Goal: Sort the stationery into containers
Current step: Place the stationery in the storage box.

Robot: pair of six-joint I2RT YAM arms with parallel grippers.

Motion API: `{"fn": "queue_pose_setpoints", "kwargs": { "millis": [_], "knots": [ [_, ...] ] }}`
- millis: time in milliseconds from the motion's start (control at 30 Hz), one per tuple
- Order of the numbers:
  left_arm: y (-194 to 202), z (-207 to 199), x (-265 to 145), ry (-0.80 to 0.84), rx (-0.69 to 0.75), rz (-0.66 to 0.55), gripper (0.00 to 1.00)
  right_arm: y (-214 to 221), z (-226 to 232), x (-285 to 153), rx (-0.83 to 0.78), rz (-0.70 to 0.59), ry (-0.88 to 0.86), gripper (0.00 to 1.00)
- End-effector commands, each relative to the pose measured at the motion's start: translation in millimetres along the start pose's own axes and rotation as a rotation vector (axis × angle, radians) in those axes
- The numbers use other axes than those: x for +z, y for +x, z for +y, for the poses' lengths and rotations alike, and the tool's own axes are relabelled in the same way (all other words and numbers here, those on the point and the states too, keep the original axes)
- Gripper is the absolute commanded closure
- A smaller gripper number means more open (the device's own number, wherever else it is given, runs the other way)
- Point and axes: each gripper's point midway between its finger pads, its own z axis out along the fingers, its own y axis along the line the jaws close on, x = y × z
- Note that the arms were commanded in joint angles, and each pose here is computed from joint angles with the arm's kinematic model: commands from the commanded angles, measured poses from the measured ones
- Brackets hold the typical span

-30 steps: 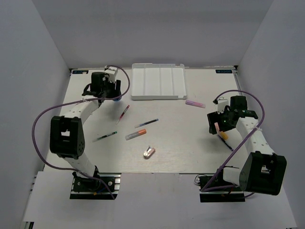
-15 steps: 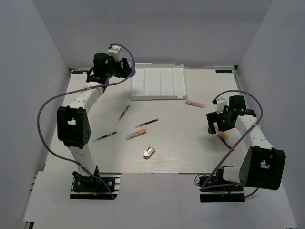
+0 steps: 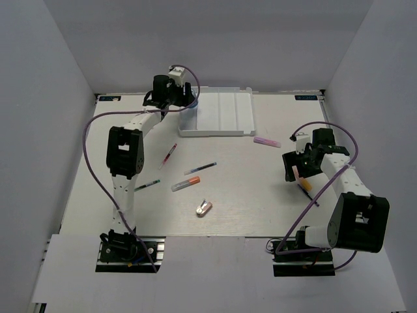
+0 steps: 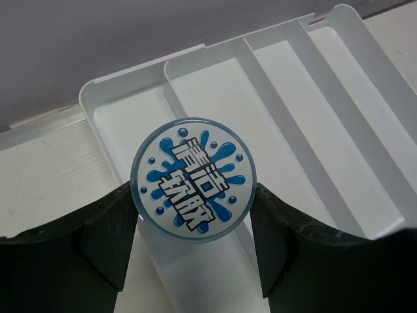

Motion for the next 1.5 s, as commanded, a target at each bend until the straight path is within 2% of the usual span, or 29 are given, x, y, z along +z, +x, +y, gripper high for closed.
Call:
{"fn": "queue_pose_setpoints", "kwargs": {
  "millis": [0,267,567,867,900,933,1033,1133,1167,1267,1467],
  "knots": [
    [-62,-6,0,-0.043,0.069,-0.131,0.69,-10,-6,-2,-0.018,-0.026,0.026,0.11],
    [-41,17,18,-0.212,0.146,-0.067,0.69,-14,-5,-3,-0.014,-0.036,0.016,0.11],
    [-30,23,29,-0.247,0.16,-0.034,0.68,-13,-4,1,-0.013,-0.035,0.009,0.11],
    [-11,19,37,-0.234,0.168,0.012,0.47,-16,-5,1,-0.013,-0.042,0.007,0.11],
    [-10,19,37,-0.234,0.168,0.014,0.47,-17,-5,1,-0.013,-0.042,0.007,0.11],
    [-9,19,38,-0.234,0.166,0.014,0.4,-19,-6,-1,-0.015,-0.049,0.01,0.11],
    [-12,16,38,-0.223,0.162,0.011,0.28,-24,-7,-3,-0.014,-0.056,0.009,0.11],
    [-24,13,33,-0.22,0.132,-0.008,0.18,-27,-8,-5,-0.012,-0.06,0.014,0.11],
    [-36,10,28,-0.222,0.118,-0.028,0.11,-31,-8,-9,-0.01,-0.075,0.021,0.11],
    [-51,1,20,-0.192,0.105,-0.052,0.02,-36,-10,-15,-0.008,-0.093,0.033,0.11],
    [-90,-6,-9,-0.172,0.095,-0.082,0.02,-50,-8,-29,-0.041,-0.14,0.031,0.11]
  ]
}}
